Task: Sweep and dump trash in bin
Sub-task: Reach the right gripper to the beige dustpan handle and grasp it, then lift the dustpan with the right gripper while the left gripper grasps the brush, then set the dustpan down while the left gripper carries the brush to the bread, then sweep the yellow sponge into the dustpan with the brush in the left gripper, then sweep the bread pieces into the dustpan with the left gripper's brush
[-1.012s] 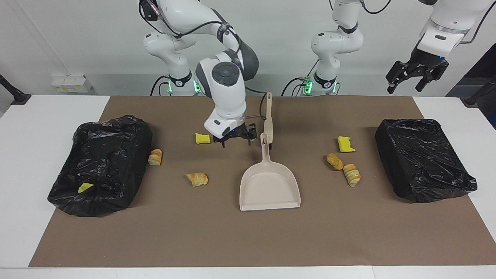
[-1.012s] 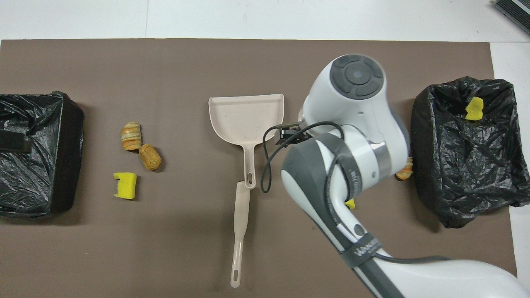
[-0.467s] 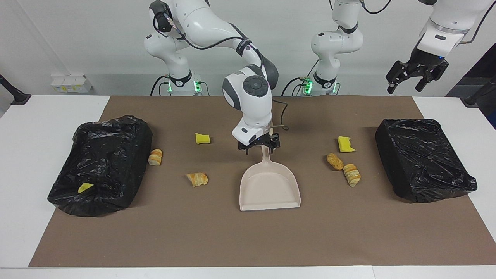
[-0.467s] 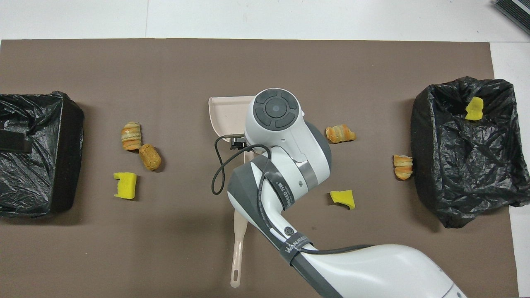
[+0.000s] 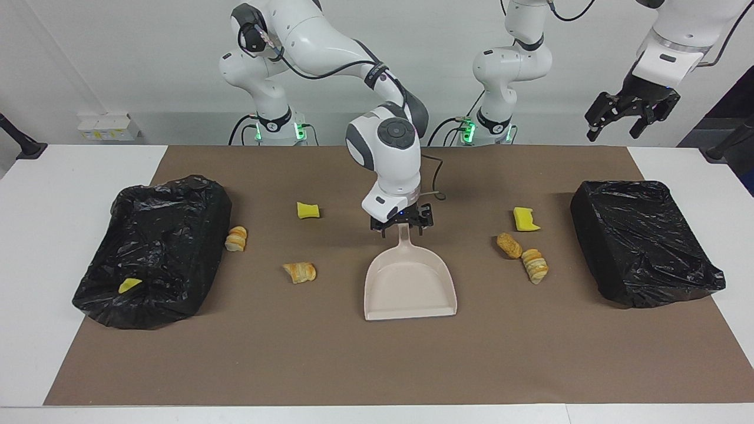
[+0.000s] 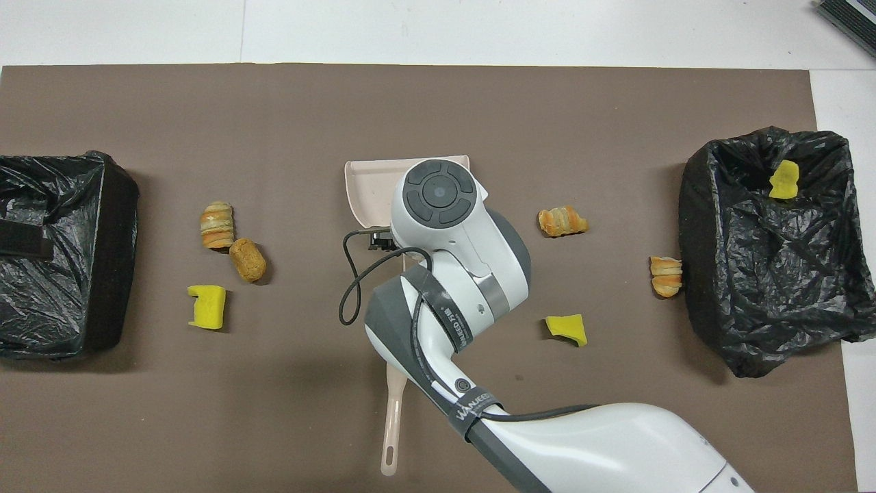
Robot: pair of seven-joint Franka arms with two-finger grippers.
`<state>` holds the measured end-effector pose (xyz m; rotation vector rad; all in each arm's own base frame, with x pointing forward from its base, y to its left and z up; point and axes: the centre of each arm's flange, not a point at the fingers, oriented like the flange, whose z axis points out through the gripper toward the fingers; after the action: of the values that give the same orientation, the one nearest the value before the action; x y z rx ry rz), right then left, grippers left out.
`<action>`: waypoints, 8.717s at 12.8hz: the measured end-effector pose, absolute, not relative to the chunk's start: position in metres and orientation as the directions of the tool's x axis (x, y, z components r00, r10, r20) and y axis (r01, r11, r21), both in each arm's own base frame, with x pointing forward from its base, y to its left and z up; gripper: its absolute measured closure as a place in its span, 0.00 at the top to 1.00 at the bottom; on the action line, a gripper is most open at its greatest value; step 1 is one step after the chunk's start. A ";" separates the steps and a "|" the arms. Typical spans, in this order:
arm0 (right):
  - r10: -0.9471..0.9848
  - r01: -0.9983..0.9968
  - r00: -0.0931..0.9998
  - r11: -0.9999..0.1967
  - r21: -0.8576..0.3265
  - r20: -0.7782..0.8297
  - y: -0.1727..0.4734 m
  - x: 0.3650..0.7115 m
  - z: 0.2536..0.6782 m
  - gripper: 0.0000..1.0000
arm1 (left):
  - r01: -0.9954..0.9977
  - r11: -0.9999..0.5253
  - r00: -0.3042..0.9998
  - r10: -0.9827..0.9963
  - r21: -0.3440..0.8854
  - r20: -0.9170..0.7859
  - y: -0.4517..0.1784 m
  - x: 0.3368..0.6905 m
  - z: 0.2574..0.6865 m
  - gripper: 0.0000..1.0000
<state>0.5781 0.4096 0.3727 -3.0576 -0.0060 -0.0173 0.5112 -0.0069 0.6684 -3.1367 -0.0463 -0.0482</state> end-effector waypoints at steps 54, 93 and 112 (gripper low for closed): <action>0.982 0.987 0.131 -0.142 -0.072 -0.138 0.176 0.576 0.446 0.31 | -0.288 -0.956 0.955 -0.281 -0.063 -0.097 -0.369 0.278 0.350 0.27; 0.989 0.998 0.068 -0.065 0.021 -0.132 0.293 0.508 0.353 0.31 | -0.040 -0.982 0.981 -0.073 0.182 -0.178 -0.277 0.388 0.378 0.27; 0.989 0.998 0.068 -0.065 0.022 -0.131 0.295 0.509 0.353 0.31 | -0.298 -0.936 0.954 -0.283 -0.190 -0.099 -0.028 0.576 0.379 0.27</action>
<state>0.5092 0.2948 0.3526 -2.3699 -2.2163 0.1304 0.5762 -0.0281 0.3794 -2.9027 0.4362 0.1031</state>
